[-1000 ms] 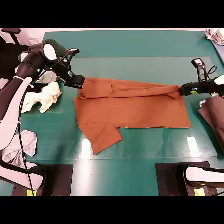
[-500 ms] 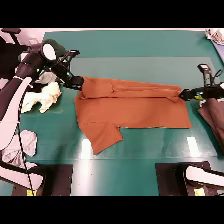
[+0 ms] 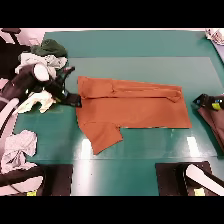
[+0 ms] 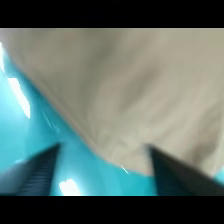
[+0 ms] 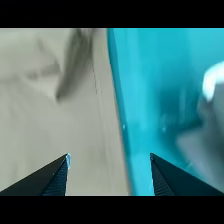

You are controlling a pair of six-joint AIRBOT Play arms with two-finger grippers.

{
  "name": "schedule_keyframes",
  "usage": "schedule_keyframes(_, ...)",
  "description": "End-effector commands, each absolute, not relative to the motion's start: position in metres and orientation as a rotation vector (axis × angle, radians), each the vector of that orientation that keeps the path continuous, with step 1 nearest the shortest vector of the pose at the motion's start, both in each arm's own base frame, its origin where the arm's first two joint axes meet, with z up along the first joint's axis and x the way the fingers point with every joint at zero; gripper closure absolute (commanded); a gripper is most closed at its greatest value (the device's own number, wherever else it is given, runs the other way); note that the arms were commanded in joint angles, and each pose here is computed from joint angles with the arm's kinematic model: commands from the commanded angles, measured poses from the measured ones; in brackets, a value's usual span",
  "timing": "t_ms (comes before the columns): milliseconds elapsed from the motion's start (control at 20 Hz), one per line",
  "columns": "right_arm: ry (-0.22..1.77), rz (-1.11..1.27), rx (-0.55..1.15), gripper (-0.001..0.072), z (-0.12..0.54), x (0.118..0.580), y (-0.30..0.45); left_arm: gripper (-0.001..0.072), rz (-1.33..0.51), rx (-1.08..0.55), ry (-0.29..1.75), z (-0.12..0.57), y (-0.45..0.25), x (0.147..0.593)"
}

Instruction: Fold the shirts.

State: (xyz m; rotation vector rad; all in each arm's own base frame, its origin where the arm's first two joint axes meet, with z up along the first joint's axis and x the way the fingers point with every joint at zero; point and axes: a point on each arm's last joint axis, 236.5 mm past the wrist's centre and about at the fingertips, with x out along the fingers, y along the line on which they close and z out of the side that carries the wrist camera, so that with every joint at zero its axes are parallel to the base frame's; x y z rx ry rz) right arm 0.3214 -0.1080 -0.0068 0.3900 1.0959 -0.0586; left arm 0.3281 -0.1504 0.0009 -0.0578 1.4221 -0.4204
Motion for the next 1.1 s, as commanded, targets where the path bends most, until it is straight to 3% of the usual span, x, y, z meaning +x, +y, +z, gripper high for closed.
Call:
schedule_keyframes(0, 1.270, -0.022, 0.542, 0.0141, -0.035, 0.278, -0.081, 0.0004, -0.403, -0.142, 1.504, -0.026, -0.149, 0.279)
schedule_keyframes(200, 1.267, 0.019, 0.586, 0.0141, -0.027, 0.277, -0.067, 0.0005, -0.669, -0.395, 1.574, -0.008, -0.209, 0.230)
schedule_keyframes(500, 1.205, 0.006, 0.639, 0.0141, -0.011, 0.285, -0.062, 0.0004, -0.669, -0.496, 1.647, -0.030, -0.202, 0.150)
schedule_keyframes(850, 1.114, 0.075, 0.791, 0.0141, 0.011, 0.306, -0.039, 0.0003, -0.555, -0.609, 1.487, -0.043, -0.207, 0.186)
schedule_keyframes(1050, 1.129, 0.084, 0.798, 0.0141, 0.010, 0.303, -0.036, 0.0004, -0.573, -0.530, 1.450, -0.057, -0.229, 0.187)
